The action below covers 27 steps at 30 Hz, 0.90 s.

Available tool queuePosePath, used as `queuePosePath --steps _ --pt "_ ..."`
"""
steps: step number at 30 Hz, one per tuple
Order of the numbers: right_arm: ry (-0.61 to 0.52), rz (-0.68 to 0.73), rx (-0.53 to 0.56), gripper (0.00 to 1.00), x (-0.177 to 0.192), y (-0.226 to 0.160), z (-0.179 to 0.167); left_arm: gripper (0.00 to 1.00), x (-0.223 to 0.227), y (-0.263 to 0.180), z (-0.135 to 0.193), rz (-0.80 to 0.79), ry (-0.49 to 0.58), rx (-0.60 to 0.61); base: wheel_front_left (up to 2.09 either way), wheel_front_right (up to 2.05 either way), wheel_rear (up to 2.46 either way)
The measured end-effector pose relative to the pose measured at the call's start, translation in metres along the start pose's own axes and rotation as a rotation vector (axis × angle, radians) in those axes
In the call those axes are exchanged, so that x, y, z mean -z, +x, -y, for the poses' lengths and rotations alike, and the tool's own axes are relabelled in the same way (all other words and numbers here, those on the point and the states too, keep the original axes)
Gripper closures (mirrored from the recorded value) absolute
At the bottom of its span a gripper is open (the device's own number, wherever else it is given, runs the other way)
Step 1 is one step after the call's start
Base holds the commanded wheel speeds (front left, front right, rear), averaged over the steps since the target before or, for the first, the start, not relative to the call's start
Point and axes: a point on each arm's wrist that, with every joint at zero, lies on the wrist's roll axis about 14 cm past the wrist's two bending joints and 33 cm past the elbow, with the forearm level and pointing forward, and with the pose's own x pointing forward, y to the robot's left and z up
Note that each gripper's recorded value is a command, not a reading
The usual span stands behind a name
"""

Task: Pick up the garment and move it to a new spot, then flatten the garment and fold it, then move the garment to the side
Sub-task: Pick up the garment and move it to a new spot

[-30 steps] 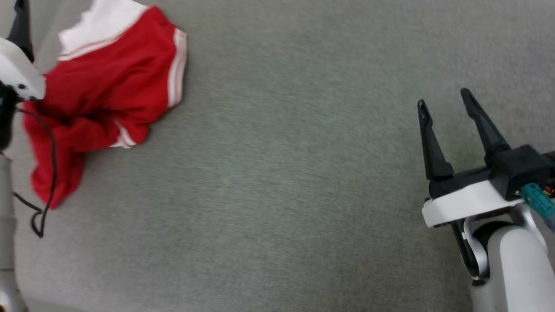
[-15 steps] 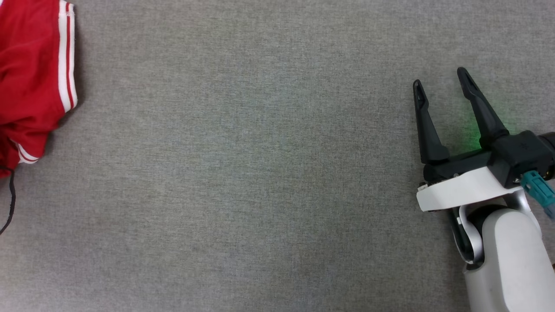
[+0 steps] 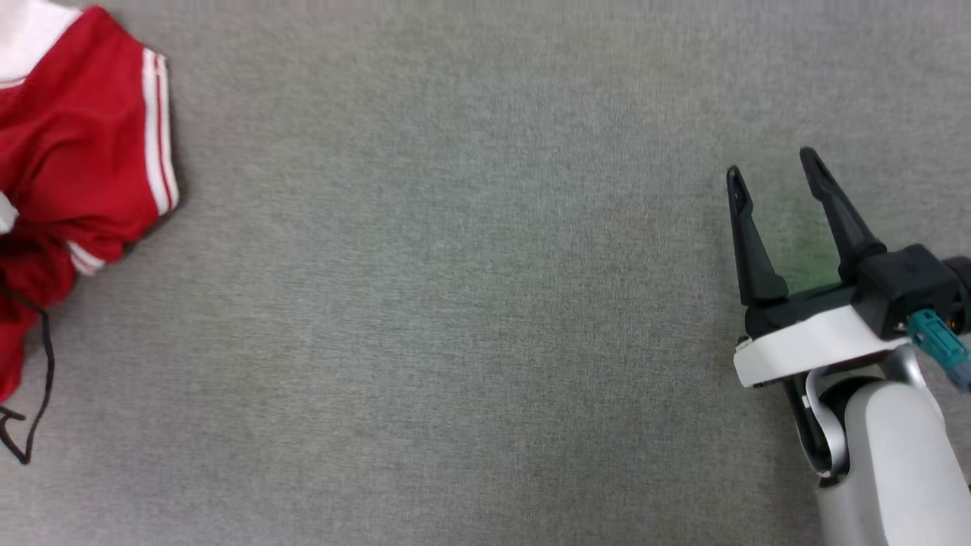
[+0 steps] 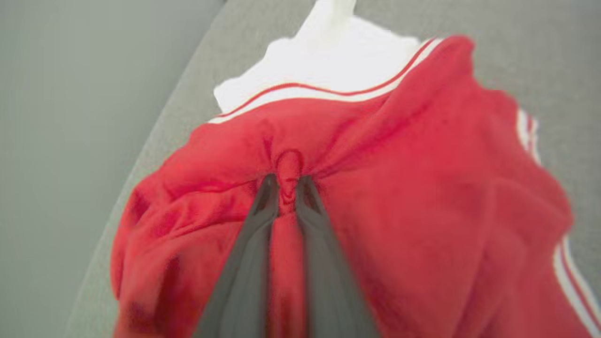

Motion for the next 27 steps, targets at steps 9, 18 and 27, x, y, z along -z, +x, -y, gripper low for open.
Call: queuePosePath --steps 9,18,27 --pt "0.019 0.089 0.01 0.0 -0.049 -0.029 -0.005 1.0 -0.138 -0.102 -0.002 0.664 0.07 -0.027 0.0 0.0 0.0" --pt "0.031 0.171 0.062 0.0 -0.087 -0.073 0.004 1.0 -0.183 -0.192 0.066 0.986 0.076 0.157 0.0 0.0 0.0" --pt "0.022 0.187 0.198 0.0 -0.097 -0.124 0.042 1.0 -0.143 -0.225 0.233 0.976 0.124 0.583 0.0 0.0 0.0"
